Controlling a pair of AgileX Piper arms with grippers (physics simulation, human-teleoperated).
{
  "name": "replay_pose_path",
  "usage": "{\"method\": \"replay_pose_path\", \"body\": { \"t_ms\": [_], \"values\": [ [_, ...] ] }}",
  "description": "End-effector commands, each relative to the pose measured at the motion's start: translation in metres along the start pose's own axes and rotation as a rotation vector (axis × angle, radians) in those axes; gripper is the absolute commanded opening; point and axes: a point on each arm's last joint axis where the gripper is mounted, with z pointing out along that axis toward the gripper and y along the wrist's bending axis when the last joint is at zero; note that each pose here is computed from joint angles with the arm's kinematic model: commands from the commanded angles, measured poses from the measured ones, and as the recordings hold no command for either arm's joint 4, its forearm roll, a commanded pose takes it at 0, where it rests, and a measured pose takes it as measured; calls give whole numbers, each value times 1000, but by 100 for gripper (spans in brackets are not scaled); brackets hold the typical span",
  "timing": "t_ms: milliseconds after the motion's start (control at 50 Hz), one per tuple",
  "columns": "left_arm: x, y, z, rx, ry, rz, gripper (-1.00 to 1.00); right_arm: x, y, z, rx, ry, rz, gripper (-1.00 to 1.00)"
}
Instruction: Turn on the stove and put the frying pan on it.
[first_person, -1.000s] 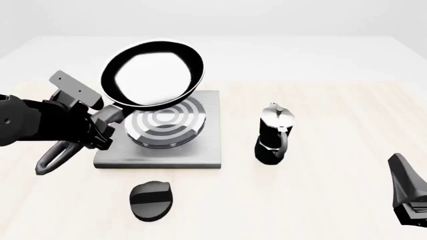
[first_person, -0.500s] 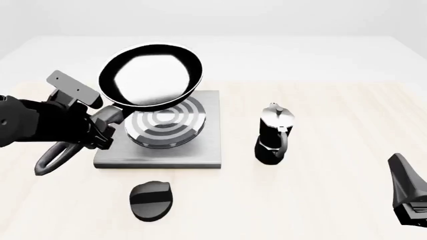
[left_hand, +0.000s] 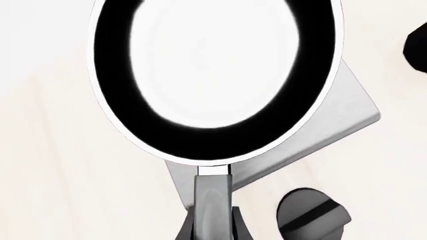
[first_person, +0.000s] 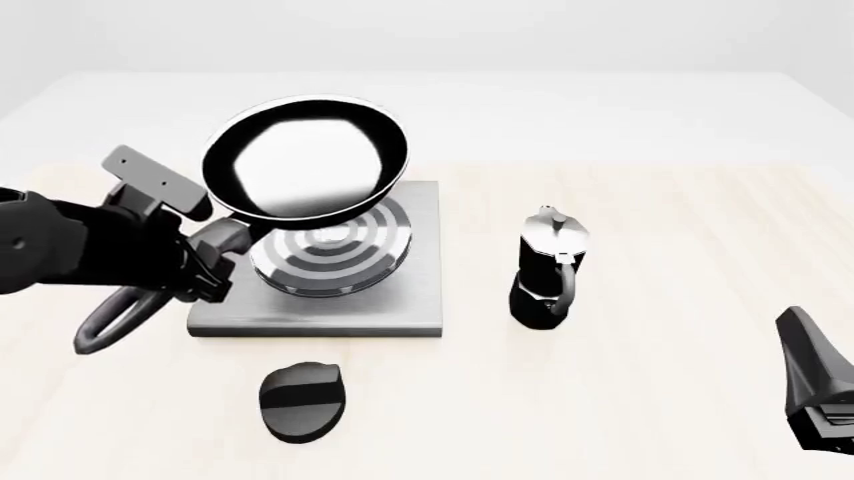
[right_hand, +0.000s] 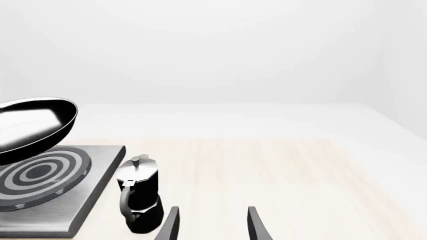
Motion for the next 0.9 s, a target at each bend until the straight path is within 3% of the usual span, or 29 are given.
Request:
{"method": "replay_pose_path", "body": {
  "t_ms": [20, 500, 900],
  "values": [
    [-2, 1, 6, 15, 8, 43, -100, 0, 0, 0, 0, 0, 0, 100],
    [0, -12, 25, 50, 24, 14, -100, 0, 0, 0, 0, 0, 0, 100],
    [14, -14, 40, 53, 51, 5, -100, 0, 0, 0, 0, 0, 0, 100]
  ]
}}
